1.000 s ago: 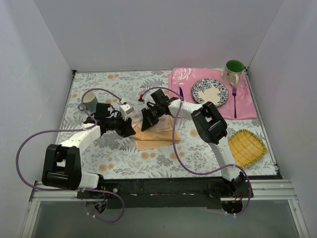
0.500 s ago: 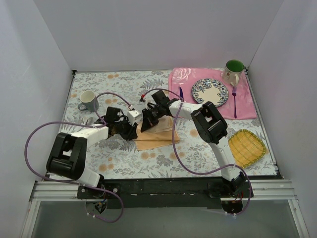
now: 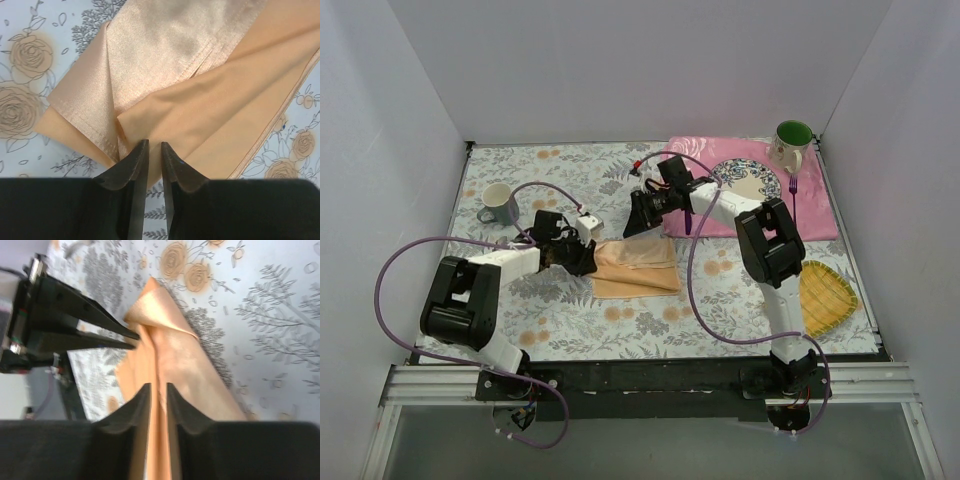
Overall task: Fold the napkin into a case and place the utensils inside
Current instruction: Stuff the top corner of the smaller-rectangle-folded napkin into the folded napkin.
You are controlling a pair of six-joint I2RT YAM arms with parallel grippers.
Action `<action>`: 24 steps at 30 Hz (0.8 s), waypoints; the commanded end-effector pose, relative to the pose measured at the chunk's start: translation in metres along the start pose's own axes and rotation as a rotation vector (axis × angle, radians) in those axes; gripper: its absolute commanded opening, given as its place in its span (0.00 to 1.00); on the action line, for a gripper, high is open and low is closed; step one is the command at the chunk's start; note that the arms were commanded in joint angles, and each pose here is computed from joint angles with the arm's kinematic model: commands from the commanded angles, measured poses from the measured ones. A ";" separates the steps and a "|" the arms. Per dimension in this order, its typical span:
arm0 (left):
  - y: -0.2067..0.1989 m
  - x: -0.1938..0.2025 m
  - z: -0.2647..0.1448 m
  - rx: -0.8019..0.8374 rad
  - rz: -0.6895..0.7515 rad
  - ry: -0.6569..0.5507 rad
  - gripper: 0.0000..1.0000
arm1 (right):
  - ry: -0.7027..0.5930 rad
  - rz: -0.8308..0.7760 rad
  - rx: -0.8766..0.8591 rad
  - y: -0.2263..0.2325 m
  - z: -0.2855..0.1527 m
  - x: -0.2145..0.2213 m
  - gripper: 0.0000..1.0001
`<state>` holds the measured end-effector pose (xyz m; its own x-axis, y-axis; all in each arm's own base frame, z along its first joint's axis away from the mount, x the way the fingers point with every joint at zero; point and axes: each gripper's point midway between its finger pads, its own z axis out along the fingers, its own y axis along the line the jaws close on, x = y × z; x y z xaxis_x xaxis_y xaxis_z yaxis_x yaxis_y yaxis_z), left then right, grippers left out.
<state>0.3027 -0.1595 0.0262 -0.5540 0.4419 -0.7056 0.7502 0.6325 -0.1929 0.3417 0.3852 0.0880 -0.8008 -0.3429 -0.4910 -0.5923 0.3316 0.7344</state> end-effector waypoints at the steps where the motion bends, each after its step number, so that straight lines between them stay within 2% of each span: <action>1: 0.021 0.016 -0.009 -0.023 -0.001 0.067 0.17 | 0.088 -0.133 0.114 -0.021 -0.002 0.015 0.19; 2: 0.022 0.017 -0.010 -0.014 0.002 0.071 0.17 | 0.108 -0.192 0.150 -0.035 -0.001 0.019 0.18; 4: 0.027 0.015 -0.013 -0.002 0.020 0.071 0.17 | 0.138 -0.205 0.188 -0.046 -0.002 0.028 0.14; 9: 0.031 0.010 -0.012 0.019 0.025 0.068 0.18 | 0.201 -0.193 0.168 -0.045 0.005 0.056 0.08; 15: 0.050 -0.011 -0.014 0.017 -0.038 0.020 0.30 | 0.248 -0.138 0.117 -0.029 0.012 0.093 0.08; 16: 0.052 -0.014 -0.012 0.021 -0.043 0.017 0.31 | 0.266 -0.091 0.088 -0.021 0.016 0.107 0.08; 20: 0.055 -0.039 -0.013 0.041 -0.096 -0.020 0.36 | 0.223 -0.028 -0.012 0.015 0.030 0.117 0.09; 23: 0.049 -0.037 -0.017 0.058 -0.114 -0.006 0.36 | 0.217 0.018 -0.134 0.063 0.035 0.126 0.14; 24: 0.045 -0.031 -0.017 0.065 -0.135 0.007 0.37 | 0.165 -0.033 -0.185 0.077 0.039 0.115 0.18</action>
<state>0.3560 -0.1311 0.0400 -0.6197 0.3913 -0.6803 0.7103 0.6483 -0.2742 0.2355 0.3757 0.0283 -0.7374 -0.5407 -0.4049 -0.6168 0.2946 0.7299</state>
